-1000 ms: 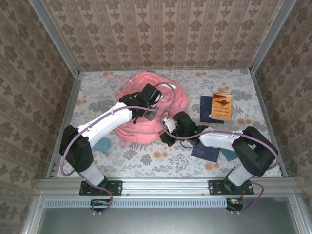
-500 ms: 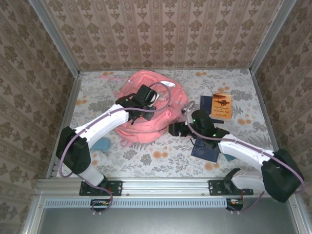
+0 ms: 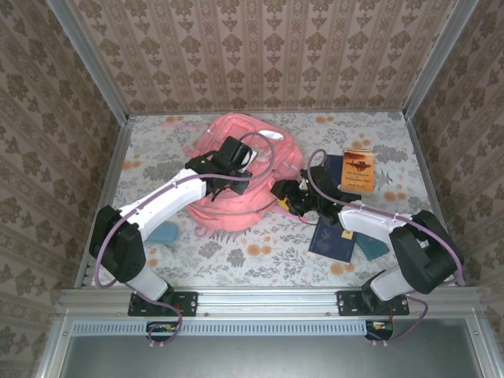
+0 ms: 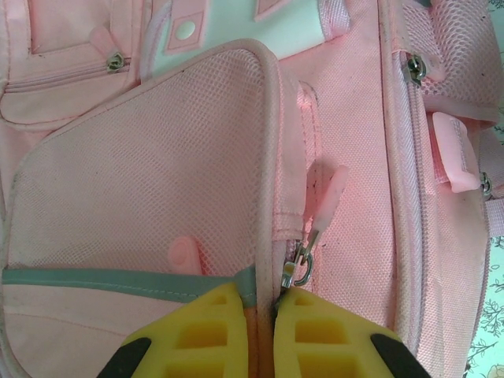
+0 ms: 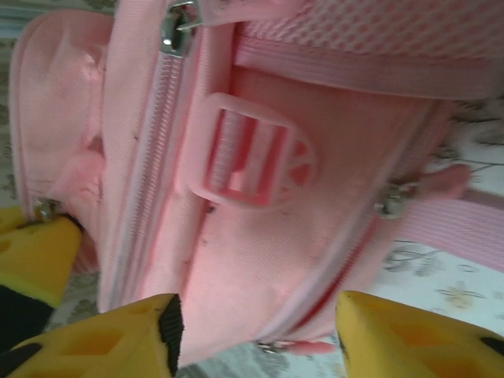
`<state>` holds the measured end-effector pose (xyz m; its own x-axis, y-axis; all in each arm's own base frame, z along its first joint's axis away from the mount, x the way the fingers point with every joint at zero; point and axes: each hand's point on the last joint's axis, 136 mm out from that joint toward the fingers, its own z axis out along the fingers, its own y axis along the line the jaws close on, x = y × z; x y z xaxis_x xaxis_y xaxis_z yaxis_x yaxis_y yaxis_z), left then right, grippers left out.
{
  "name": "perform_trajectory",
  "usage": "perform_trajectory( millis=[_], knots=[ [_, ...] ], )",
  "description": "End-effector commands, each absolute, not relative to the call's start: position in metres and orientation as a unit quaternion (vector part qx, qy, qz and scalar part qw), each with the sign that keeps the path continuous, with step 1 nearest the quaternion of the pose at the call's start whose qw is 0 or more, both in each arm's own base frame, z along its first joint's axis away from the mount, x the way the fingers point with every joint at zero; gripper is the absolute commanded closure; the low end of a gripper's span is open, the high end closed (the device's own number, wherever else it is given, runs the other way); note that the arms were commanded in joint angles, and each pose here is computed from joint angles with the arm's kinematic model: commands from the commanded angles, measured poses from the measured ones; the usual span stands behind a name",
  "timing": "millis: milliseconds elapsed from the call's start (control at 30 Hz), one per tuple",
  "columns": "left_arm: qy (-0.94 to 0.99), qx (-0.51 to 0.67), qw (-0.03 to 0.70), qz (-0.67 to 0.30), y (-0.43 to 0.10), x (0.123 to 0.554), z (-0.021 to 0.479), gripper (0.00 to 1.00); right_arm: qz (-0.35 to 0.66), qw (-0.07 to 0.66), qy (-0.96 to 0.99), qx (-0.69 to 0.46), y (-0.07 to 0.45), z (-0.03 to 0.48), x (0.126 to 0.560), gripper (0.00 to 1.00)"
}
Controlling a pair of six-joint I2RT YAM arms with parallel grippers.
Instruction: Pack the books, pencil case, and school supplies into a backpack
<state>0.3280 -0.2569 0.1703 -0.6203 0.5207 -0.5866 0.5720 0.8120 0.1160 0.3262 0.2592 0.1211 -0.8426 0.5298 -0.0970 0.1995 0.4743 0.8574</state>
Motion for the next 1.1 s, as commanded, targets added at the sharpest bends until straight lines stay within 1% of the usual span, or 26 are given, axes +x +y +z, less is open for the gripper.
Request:
perform_trajectory(
  millis=[0, 200, 300, 467, 567, 633, 733, 833, 867, 933, 1000, 1067],
  knots=[
    [0.884, 0.276, 0.367, -0.086, -0.266, 0.334, 0.207, 0.93, 0.511, 0.157, 0.818, 0.214, 0.281, 0.142, 0.332, 0.5],
    [0.884, 0.275, 0.367, -0.094, -0.268, 0.334, 0.207, 0.92, 0.483, 0.118, 0.83, 0.253, 0.279, 0.115, 0.329, 0.49],
    [0.883, 0.276, 0.366, -0.099, -0.27, 0.333, 0.205, 0.92, 0.482, 0.109, 0.832, 0.253, 0.284, 0.109, 0.331, 0.51],
    [0.885, 0.277, 0.359, -0.103, -0.272, 0.332, 0.202, 0.92, 0.508, 0.112, 0.82, 0.238, 0.296, 0.113, 0.339, 0.62],
    [0.886, 0.277, 0.357, -0.104, -0.273, 0.332, 0.199, 0.92, 0.533, 0.122, 0.807, 0.223, 0.303, 0.123, 0.344, 0.65],
    [0.887, 0.277, 0.356, -0.103, -0.272, 0.331, 0.199, 0.92, 0.545, 0.128, 0.801, 0.215, 0.305, 0.129, 0.345, 0.69],
    [0.888, 0.271, 0.357, -0.1, -0.27, 0.332, 0.201, 0.91, 0.547, 0.132, 0.8, 0.209, 0.305, 0.134, 0.344, 0.8],
    [0.895, 0.252, 0.356, -0.093, -0.264, 0.331, 0.208, 0.82, 0.542, 0.133, 0.804, 0.205, 0.304, 0.136, 0.343, 0.89],
    [0.9, 0.239, 0.354, -0.09, -0.26, 0.331, 0.21, 0.76, 0.54, 0.134, 0.806, 0.203, 0.304, 0.137, 0.342, 0.92],
    [0.909, 0.212, 0.35, -0.083, -0.25, 0.327, 0.215, 0.6, 0.541, 0.136, 0.806, 0.197, 0.306, 0.141, 0.342, 0.95],
    [0.92, 0.175, 0.342, -0.075, -0.236, 0.32, 0.219, 0.5, 0.545, 0.139, 0.805, 0.187, 0.31, 0.147, 0.342, 0.98],
    [0.932, 0.127, 0.331, -0.069, -0.22, 0.309, 0.219, 0.44, 0.549, 0.142, 0.805, 0.177, 0.315, 0.153, 0.343, 0.99]
  ],
)
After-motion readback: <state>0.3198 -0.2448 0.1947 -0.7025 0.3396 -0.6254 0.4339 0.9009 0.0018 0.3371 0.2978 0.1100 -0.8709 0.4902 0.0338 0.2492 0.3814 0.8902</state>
